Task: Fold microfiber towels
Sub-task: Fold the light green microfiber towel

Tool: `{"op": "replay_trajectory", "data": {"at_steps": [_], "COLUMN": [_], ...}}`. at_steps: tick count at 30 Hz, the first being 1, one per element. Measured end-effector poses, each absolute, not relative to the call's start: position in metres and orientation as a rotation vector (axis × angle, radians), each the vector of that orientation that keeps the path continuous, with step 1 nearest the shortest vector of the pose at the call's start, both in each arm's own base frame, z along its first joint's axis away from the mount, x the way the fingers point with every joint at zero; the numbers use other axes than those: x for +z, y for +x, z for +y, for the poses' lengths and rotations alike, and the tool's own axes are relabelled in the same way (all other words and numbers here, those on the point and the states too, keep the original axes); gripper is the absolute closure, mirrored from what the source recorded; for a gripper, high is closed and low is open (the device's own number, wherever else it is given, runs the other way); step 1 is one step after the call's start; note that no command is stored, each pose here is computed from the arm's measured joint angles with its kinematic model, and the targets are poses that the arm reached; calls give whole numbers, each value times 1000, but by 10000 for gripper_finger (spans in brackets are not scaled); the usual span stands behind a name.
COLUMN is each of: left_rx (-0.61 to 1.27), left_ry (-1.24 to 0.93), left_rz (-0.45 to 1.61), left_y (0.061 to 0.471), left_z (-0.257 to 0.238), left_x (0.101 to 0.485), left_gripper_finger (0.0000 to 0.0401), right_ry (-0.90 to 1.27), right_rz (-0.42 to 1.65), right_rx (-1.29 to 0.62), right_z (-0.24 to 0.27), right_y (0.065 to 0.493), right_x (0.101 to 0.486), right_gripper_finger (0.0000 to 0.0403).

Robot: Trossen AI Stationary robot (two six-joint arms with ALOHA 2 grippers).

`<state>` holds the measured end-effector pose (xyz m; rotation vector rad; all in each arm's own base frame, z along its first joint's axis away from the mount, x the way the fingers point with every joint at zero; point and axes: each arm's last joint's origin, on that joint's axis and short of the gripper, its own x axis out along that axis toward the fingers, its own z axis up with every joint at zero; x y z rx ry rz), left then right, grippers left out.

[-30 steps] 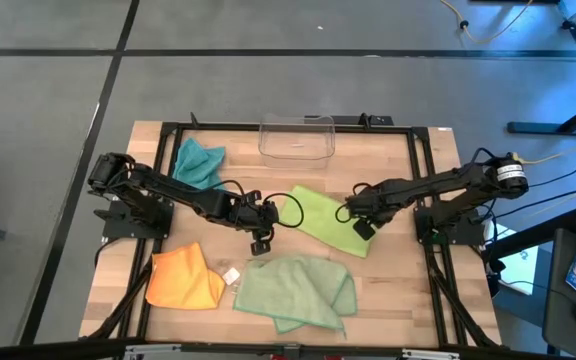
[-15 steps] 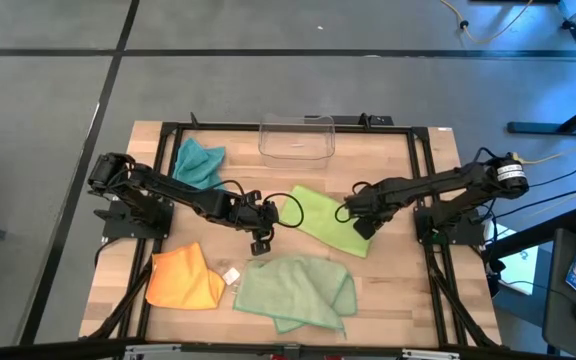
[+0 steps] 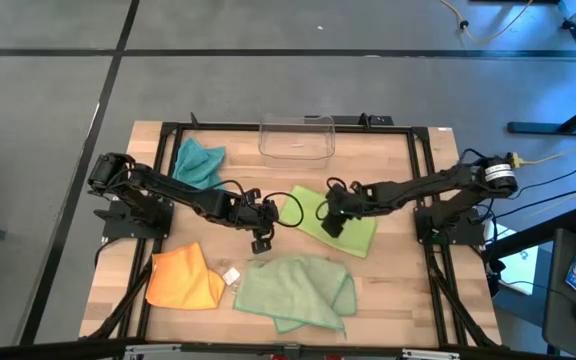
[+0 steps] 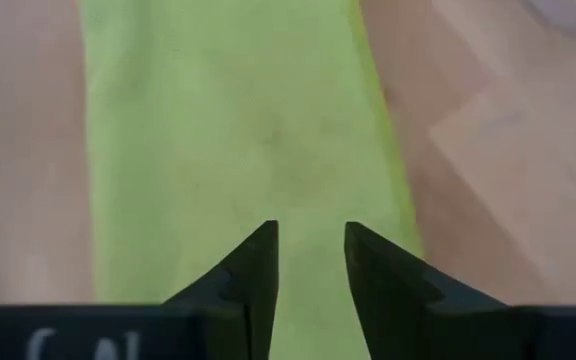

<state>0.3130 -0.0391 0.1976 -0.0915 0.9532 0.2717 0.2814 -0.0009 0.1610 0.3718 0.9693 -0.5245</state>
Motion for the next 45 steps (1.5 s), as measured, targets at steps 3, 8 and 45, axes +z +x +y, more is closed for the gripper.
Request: {"op": "replay_trajectory", "data": {"at_steps": [3, 8, 45], "left_rx": [273, 301, 639], "left_ry": [-92, -124, 36], "left_rz": [953, 947, 720], "left_y": [313, 312, 225], "left_z": [-39, -42, -61], "left_x": [198, 197, 305], "left_gripper_finger": [323, 323, 323], "right_ry": [340, 301, 29], "right_rz": [978, 1040, 1015], "right_rx": [-531, -545, -368], "right_z": [-9, -19, -31], "right_y": [287, 289, 350], "right_x": [151, 136, 125], "right_gripper_finger": [287, 287, 287]}}
